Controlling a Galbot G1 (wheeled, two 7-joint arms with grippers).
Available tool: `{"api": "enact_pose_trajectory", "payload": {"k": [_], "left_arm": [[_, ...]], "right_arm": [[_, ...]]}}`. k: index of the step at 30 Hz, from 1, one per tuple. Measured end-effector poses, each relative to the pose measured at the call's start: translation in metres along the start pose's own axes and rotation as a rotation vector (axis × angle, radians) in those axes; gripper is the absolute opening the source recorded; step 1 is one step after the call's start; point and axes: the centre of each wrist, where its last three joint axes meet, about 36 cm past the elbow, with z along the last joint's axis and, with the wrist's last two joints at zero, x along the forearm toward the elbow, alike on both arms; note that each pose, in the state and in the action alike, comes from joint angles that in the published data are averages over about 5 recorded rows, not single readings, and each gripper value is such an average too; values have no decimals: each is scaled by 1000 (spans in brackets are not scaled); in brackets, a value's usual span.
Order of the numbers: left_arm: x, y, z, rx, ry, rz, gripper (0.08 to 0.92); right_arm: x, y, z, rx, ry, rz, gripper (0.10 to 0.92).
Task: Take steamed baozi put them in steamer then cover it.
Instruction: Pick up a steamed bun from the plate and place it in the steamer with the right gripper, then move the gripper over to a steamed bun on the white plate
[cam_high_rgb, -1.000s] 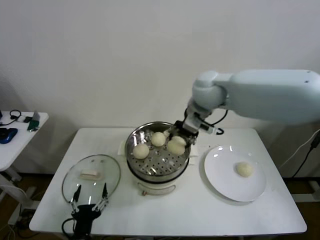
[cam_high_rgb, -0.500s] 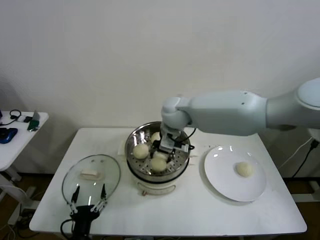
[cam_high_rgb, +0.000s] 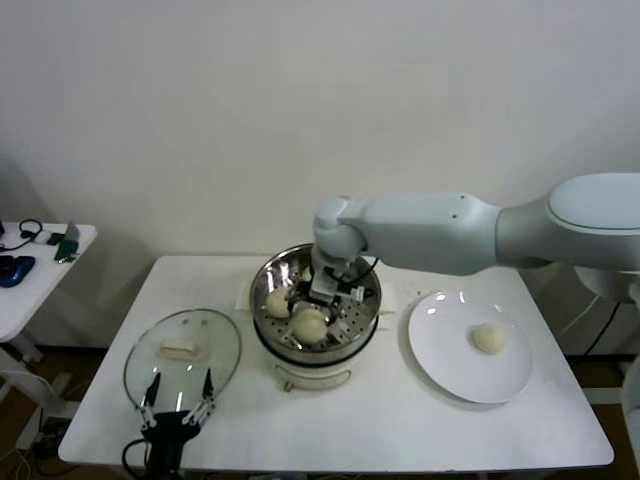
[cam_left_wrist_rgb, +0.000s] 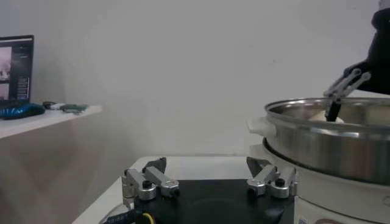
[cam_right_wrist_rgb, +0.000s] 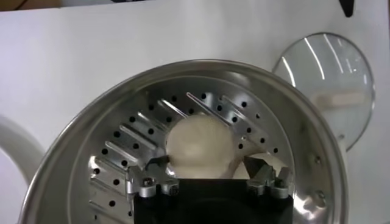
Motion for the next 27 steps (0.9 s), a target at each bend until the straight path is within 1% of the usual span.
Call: {"api": "enact_pose_trajectory", "payload": {"k": [4, 8, 12, 16, 19, 21, 24, 27], "left_arm": [[1, -1, 0, -2, -1, 2, 823], [1, -3, 0, -3, -2, 9, 823], [1, -5, -1, -4, -4, 15, 823], [0, -6, 0, -5, -4, 18, 823], [-1, -6, 1, -4, -2, 20, 823], [-2, -6, 2, -4, 1, 20, 823], [-2, -7, 4, -5, 4, 21, 823], [-1, -6, 5, -8, 9, 20, 823]], "right_arm": [[28, 12, 18, -58, 10, -8, 822], [69, 43, 43, -195, 32, -31, 823], [114, 94, 67, -387, 66, -42, 823], [146, 160, 81, -600, 114, -45, 823], [153, 214, 86, -756, 144, -46, 823], [149, 250, 87, -848, 162, -49, 823], [132, 296, 85, -959, 178, -58, 823], [108, 331, 82, -1037, 189, -66, 823]]}}
